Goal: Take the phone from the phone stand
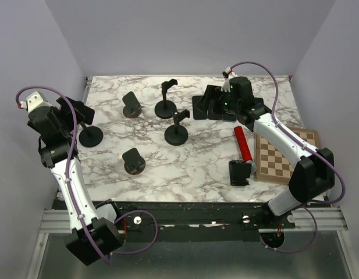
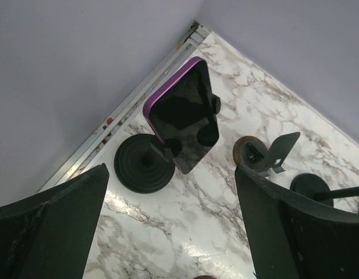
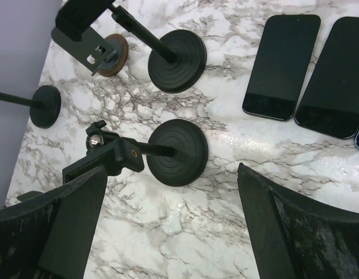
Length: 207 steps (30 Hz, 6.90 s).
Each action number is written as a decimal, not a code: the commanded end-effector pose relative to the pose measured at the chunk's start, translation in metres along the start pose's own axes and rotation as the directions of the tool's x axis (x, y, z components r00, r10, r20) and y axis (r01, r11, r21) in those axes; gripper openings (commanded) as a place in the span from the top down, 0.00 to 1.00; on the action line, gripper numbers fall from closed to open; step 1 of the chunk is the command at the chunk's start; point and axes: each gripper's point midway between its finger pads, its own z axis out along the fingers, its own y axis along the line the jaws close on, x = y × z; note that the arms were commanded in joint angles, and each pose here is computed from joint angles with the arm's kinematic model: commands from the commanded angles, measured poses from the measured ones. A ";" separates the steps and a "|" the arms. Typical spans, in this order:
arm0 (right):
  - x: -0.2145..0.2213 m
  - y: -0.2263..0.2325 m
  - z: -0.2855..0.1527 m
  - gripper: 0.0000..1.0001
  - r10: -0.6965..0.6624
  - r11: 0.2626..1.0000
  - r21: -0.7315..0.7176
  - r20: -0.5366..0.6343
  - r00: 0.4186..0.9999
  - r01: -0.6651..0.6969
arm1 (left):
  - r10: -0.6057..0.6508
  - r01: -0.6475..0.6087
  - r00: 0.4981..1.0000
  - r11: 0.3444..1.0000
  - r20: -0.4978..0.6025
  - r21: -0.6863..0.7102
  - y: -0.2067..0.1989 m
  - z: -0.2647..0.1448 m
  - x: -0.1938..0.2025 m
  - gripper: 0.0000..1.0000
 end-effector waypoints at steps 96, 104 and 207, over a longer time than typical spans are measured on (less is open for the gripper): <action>0.025 0.244 0.058 0.00 -0.556 0.792 -0.215 0.130 0.821 0.571 | -0.095 0.113 0.993 0.910 -0.064 0.399 -0.087 0.005 0.013 0.02; 0.043 0.275 0.085 0.00 -0.603 0.763 -0.176 0.149 0.783 0.621 | -0.160 0.159 0.987 0.945 -0.019 0.285 -0.055 0.007 0.025 0.02; -0.015 0.245 0.102 1.00 -0.387 0.832 -0.374 0.135 0.912 0.409 | 0.240 0.142 0.919 0.540 -0.314 0.829 -0.219 0.007 0.154 1.00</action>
